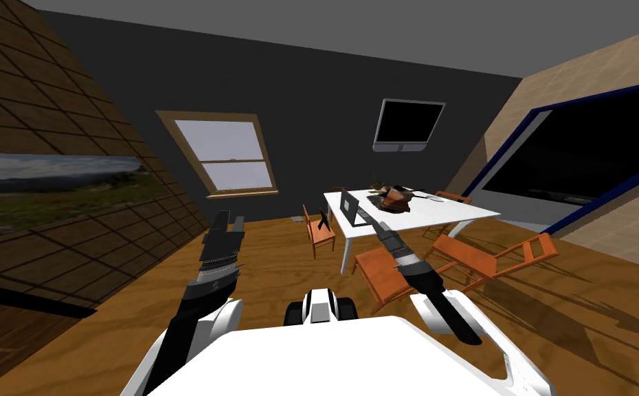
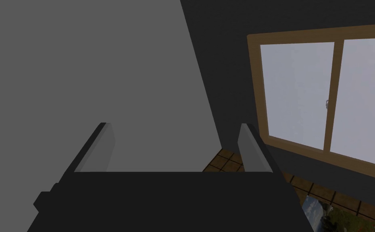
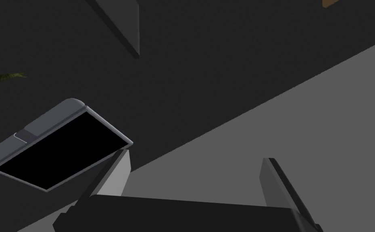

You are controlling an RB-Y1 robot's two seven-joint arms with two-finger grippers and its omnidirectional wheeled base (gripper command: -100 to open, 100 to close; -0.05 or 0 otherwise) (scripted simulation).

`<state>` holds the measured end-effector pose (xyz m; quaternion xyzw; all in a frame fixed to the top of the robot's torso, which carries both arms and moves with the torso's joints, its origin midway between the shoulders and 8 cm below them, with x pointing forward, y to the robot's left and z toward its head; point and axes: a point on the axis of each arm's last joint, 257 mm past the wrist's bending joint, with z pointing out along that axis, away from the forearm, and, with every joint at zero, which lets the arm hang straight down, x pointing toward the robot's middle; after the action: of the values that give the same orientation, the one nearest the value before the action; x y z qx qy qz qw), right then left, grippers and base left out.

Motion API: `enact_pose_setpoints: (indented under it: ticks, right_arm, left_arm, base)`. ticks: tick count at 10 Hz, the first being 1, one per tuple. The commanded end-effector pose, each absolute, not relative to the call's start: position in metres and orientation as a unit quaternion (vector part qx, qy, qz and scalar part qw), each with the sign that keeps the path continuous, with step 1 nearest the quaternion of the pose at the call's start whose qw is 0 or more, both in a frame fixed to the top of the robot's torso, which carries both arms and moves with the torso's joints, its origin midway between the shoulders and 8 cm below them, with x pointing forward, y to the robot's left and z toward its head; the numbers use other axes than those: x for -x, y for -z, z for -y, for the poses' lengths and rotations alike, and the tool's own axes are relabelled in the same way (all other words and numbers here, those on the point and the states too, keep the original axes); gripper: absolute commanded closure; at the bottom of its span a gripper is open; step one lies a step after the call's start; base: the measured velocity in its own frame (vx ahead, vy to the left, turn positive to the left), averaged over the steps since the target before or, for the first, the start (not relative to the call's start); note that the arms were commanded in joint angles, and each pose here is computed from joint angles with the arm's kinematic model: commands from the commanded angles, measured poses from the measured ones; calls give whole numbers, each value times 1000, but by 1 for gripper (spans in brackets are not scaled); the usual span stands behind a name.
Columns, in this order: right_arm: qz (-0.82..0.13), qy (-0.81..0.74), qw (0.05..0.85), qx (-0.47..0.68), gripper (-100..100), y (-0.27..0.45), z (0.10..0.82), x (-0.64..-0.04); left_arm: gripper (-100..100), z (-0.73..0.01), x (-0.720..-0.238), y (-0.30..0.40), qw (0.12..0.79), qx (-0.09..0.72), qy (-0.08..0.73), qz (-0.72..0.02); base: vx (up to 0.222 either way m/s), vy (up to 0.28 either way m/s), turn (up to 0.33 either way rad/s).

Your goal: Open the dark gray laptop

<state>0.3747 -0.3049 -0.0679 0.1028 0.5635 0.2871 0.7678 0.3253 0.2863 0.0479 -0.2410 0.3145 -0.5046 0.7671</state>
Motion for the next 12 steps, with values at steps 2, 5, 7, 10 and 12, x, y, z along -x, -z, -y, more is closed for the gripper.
enact_pose_setpoints:
  ticks: [2,5,7,10,12]
  right_arm:
    - [-615,-183,765,-47,-100,90,332,-380]
    - [-650,-93,754,7,-100,104,358,-385]
    - [-668,-31,742,46,-100,111,378,-388]
    - [-684,61,719,104,-100,116,409,-392]
    - [-688,117,702,142,-100,115,429,-395]
  left_arm:
    - [0,-286,-325,-48,767,241,505,-315]
    - [0,-286,-325,-48,767,241,505,-315]
    - [0,-286,-325,-48,767,241,505,-315]
    - [0,-286,-325,-48,767,241,505,-315]
    - [0,-286,-325,-48,767,241,505,-315]
  base:
    - [78,44,73]
    - [81,58,72]
    - [84,52,70]
    - [80,48,69]
    - [85,49,58]
